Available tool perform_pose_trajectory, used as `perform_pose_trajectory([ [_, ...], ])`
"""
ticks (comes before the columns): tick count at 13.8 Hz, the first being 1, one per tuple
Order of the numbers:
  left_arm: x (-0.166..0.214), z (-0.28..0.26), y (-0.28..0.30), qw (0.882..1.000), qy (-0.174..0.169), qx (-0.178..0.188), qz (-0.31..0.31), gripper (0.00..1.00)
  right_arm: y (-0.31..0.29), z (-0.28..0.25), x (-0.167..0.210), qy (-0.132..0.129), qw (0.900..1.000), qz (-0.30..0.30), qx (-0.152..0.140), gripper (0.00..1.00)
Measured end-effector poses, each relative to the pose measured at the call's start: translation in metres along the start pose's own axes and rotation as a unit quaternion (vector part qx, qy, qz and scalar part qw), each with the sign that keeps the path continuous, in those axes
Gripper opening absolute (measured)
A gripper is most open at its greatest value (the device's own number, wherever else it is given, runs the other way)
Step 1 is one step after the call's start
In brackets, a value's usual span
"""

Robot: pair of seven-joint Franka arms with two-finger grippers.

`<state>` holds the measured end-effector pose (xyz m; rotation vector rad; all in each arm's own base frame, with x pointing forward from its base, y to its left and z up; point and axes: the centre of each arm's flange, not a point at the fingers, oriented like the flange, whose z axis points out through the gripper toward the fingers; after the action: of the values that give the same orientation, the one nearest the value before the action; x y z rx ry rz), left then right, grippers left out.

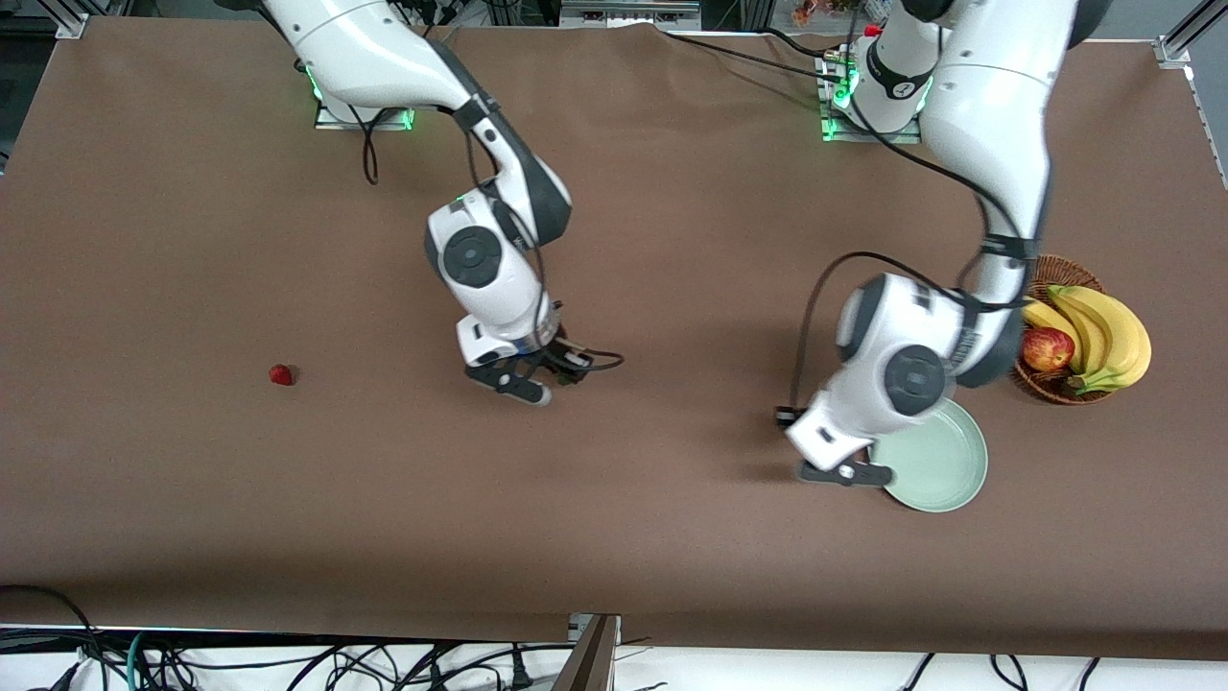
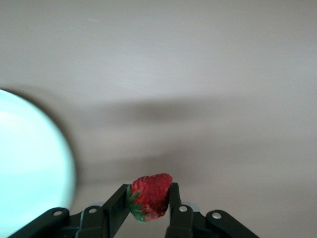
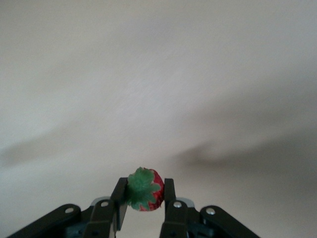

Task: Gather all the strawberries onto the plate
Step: 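Drop the strawberry on the plate while the right gripper sets another mid-table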

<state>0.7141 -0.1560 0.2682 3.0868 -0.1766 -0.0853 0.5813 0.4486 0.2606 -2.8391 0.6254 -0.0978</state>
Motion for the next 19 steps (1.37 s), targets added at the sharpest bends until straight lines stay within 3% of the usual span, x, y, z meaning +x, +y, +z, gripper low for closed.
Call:
perform_pose_trajectory([
  [4,-0.003,0.011,-0.127,0.999,-0.010,-0.006,0.048,0.37,-0.039,0.030,-0.059,0.001,1.000,0.006,0.025,0.33],
  [10,-0.002,0.077,-0.160,0.998,0.000,0.008,0.068,0.37,-0.049,0.076,-0.106,0.007,0.999,-0.019,0.047,0.33],
  [11,-0.003,0.083,-0.163,0.997,-0.002,0.008,0.074,0.44,-0.051,0.078,-0.107,0.007,0.999,-0.020,0.048,0.33],
  [12,-0.003,0.084,-0.167,0.997,-0.001,0.007,0.076,0.54,-0.052,0.078,-0.107,0.007,0.999,-0.020,0.049,0.39],
  [16,-0.002,0.081,-0.170,0.997,0.004,-0.006,0.071,0.95,-0.059,0.059,-0.084,0.025,0.998,-0.016,0.057,0.81],
  [18,0.000,0.077,-0.162,0.997,0.011,-0.021,0.067,1.00,-0.059,0.034,-0.052,0.030,0.999,-0.018,0.039,0.99],
  [19,0.002,0.073,-0.153,0.997,0.015,-0.029,0.069,1.00,-0.055,0.018,-0.031,0.029,0.999,-0.029,0.026,1.00],
])
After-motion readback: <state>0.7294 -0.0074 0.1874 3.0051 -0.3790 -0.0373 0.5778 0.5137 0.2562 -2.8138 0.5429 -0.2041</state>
